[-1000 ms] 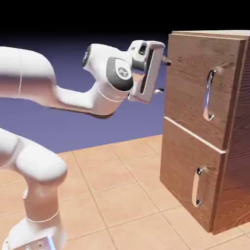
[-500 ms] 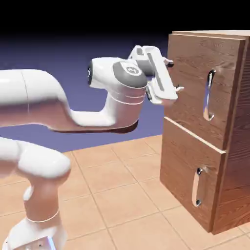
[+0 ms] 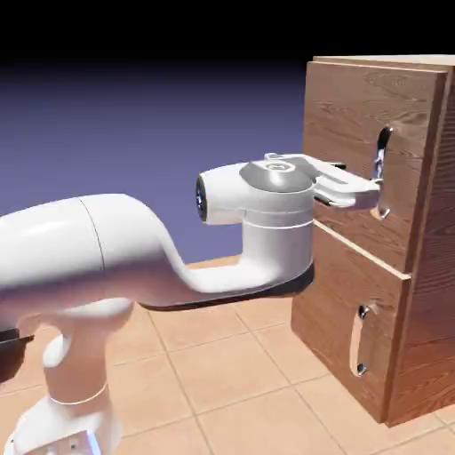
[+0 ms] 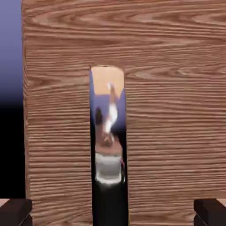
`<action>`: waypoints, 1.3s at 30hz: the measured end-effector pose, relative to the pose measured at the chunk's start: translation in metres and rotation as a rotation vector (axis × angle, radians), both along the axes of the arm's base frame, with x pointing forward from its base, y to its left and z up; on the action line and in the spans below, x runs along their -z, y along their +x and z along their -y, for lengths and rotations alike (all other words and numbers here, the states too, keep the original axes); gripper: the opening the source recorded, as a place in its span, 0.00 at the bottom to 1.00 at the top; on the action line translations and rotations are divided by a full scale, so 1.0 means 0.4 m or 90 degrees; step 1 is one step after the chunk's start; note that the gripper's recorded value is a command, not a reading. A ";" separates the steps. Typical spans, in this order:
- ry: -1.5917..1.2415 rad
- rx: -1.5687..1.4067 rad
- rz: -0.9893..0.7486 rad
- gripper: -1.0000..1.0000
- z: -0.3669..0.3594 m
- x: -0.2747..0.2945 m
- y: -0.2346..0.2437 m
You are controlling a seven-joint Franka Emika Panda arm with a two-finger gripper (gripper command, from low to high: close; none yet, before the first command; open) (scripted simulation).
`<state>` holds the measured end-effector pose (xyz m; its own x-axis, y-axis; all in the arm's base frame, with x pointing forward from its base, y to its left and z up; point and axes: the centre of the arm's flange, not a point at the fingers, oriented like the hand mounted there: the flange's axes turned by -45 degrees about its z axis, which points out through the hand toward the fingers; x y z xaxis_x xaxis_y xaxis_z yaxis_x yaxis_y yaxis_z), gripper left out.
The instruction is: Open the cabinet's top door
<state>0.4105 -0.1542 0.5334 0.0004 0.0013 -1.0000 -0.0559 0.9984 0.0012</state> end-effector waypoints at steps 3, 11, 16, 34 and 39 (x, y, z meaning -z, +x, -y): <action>-0.001 0.000 0.000 0.00 -0.006 0.001 0.062; -0.001 0.100 0.000 0.00 -0.065 0.001 -0.054; -0.001 0.191 0.000 0.00 -0.134 0.001 -0.151; -0.001 0.456 -0.001 0.00 -0.406 0.001 -0.367; -0.001 0.520 -0.001 0.00 -0.483 0.001 -0.401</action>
